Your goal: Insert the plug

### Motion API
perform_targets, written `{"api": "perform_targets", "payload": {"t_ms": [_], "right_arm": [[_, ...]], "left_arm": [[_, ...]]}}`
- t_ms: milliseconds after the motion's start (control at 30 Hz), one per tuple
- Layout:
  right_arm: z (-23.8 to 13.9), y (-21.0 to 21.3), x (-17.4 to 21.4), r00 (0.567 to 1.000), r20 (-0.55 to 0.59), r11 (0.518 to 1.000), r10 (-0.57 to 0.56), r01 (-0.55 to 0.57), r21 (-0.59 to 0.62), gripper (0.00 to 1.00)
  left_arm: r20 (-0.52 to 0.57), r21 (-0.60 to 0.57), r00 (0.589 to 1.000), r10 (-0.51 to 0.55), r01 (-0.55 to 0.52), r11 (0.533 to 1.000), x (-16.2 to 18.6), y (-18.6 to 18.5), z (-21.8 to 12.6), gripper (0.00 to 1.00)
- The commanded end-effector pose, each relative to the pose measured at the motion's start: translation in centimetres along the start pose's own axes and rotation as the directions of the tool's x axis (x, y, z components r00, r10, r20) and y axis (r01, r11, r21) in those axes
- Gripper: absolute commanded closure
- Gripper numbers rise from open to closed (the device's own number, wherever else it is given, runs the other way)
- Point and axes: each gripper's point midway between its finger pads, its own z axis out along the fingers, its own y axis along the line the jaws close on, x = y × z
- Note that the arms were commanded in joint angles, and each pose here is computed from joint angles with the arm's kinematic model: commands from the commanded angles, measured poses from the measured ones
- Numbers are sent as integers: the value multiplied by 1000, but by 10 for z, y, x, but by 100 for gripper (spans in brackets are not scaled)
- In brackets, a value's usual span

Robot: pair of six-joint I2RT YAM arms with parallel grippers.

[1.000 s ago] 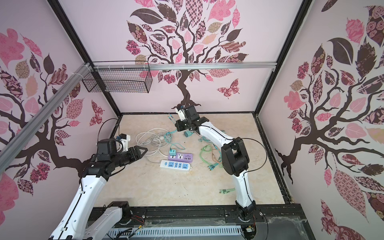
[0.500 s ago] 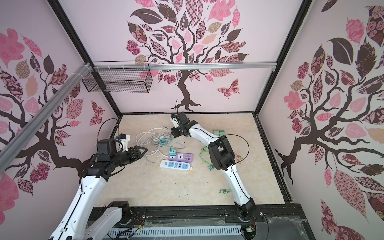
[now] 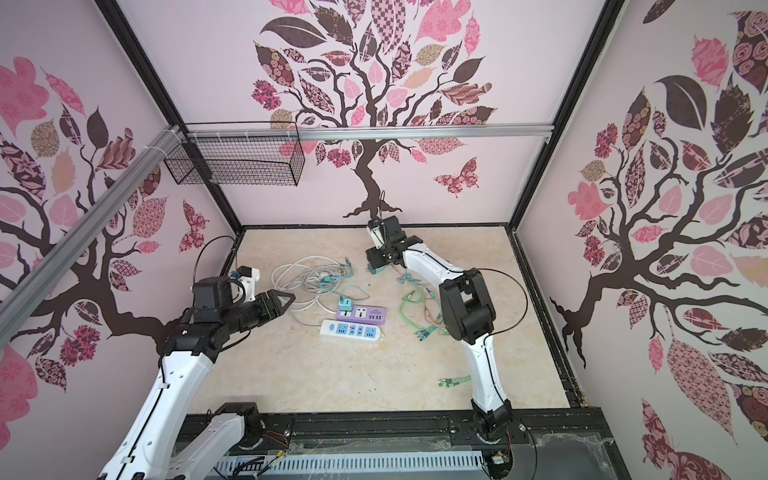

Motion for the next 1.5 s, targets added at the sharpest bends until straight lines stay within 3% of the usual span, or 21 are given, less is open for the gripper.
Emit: {"api": "perform_targets", "payload": {"t_ms": [0,133,533,1467], "right_arm": [[-7,-19,-3,993,-8,987,-114,114,109,33],[7,-28,3,988,-29,978,-149,152,146,30],[56,-36,26,987,-93,986,-127,136,94,27],[99,-59,53,992,-127,999,-1,8,51,42]], "left_arm": [[18,23,1000,10,-10,1000,-4,-4,-2,36],[19,23,1000,18,-19,1000,-4,-7,-6,35],[30,25,998,52,-53,998,3,-18,-29,29],[45,-5,996,76,-76,997,8,-17,-43,24]]}}
